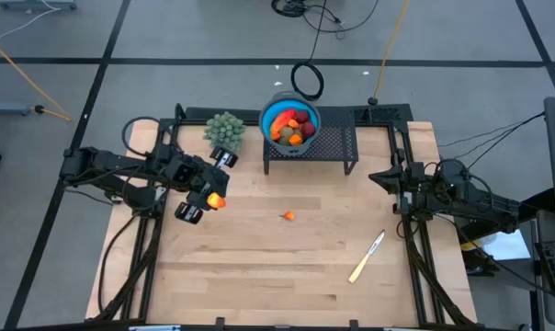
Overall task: Pick & Place Fruit
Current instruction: Put the orange peach into the blue strainer bowl on the shelf
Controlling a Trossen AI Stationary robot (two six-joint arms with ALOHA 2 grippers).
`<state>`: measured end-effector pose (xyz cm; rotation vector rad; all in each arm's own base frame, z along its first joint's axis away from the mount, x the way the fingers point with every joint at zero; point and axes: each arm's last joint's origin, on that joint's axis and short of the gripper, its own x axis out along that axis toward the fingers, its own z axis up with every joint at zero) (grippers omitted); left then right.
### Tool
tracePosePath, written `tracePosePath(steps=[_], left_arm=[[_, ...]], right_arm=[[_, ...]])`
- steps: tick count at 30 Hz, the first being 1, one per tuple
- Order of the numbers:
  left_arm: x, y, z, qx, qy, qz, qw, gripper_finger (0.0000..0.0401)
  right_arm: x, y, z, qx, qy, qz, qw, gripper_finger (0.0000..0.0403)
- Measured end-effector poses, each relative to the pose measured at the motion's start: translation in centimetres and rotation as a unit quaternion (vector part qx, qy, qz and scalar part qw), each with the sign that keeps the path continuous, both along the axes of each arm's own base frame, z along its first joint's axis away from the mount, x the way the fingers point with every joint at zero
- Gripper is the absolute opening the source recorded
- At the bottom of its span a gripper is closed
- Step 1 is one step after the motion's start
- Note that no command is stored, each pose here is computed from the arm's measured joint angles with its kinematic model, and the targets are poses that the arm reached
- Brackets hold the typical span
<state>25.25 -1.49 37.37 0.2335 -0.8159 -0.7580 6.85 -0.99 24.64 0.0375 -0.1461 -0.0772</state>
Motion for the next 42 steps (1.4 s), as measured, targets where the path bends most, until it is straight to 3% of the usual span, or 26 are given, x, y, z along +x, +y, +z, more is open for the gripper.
tracePosePath(steps=[5, 12, 17, 21, 26, 31, 37, 42], left_arm=[[-0.1, -0.3, 0.0, 0.022, -0.032, 0.013, 0.999, 0.0108], [-0.1, -0.4, 0.1, 0.008, -0.022, 0.007, 1.000, 0.0108], [0.1, 0.0, 0.3, -0.090, 0.015, 0.025, 0.996, 0.0108], [0.2, 0.4, 0.5, -0.185, 0.047, 0.031, 0.981, 0.0108], [0.5, 1.0, 0.6, -0.324, 0.092, 0.018, 0.942, 0.0108], [2.0, 1.5, -0.7, -0.425, 0.200, 0.040, 0.882, 0.0108], [3.8, 1.8, -3.9, -0.459, 0.350, 0.134, 0.806, 0.0108], [4.3, 2.0, -6.2, -0.457, 0.431, 0.214, 0.748, 0.0108]], right_arm=[[0.0, 0.0, 0.0, 0.000, 0.000, 0.000, 1.000, 0.0000], [0.0, 0.0, 0.0, 0.000, 0.000, 0.000, 1.000, 0.0000], [0.0, 0.0, 0.0, 0.000, 0.000, 0.000, 1.000, 0.0000], [0.0, 0.0, 0.0, 0.000, 0.000, 0.000, 1.000, 0.0000], [0.0, 0.0, 0.0, 0.000, 0.000, 0.000, 1.000, 0.0000], [0.0, 0.0, 0.0, 0.000, 0.000, 0.000, 1.000, 0.0000], [0.0, 0.0, 0.0, 0.000, 0.000, 0.000, 1.000, 0.0000], [0.0, 0.0, 0.0, 0.000, 0.000, 0.000, 1.000, 0.0000]])
